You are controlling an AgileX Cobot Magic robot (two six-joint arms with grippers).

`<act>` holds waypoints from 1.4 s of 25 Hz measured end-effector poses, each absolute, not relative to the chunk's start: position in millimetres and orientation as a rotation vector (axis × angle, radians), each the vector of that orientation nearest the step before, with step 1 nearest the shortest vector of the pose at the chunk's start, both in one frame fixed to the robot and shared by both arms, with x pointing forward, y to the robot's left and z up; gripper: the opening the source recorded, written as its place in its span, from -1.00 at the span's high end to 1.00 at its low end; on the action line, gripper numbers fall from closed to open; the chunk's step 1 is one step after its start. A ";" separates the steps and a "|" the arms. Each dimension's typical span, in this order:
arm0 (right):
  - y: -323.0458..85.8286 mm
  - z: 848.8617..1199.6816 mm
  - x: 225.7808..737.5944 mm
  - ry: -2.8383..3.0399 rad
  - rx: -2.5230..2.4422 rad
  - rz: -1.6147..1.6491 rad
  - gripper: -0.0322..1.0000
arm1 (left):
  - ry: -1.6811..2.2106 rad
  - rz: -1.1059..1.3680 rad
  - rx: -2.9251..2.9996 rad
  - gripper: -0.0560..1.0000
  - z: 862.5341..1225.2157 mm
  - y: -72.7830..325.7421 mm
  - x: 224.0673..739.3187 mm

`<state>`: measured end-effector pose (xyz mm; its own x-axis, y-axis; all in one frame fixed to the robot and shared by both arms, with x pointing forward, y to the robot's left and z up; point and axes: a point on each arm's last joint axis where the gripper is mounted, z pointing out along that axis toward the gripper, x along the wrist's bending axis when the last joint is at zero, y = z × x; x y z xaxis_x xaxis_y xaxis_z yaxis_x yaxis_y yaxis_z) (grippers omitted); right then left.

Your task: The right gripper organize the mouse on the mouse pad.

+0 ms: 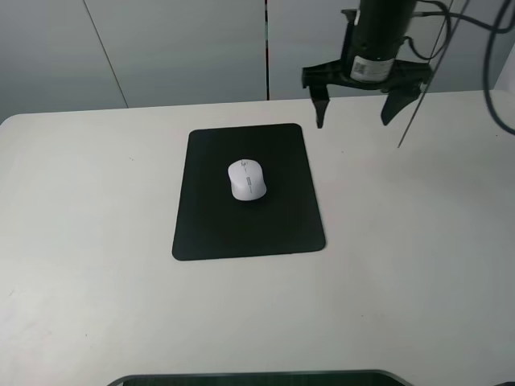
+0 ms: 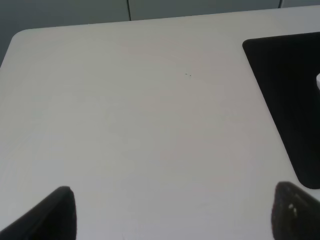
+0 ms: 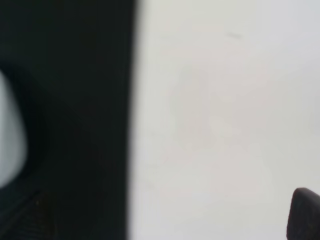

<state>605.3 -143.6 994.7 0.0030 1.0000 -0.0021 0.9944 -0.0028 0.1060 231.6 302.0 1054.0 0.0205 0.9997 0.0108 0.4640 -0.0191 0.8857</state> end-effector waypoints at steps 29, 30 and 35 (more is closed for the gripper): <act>-278.9 1125.8 382.7 1.746 1.873 0.800 -0.41 | 1.534 0.939 1.576 -0.52 1054.0 302.0 231.6; -280.4 1124.9 375.3 1.745 1.851 0.808 -0.41 | 1.534 0.939 1.576 -0.52 1054.0 302.0 231.6; -288.4 1115.7 332.8 1.738 1.718 0.857 -0.41 | 1.534 0.939 1.576 -0.52 1054.0 302.0 231.6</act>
<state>332.8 -288.4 1115.7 -0.0370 0.9978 0.0547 0.6510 -0.0174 0.7589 231.6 302.0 1054.0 0.0205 0.9997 0.0108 0.4640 -0.0191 0.8857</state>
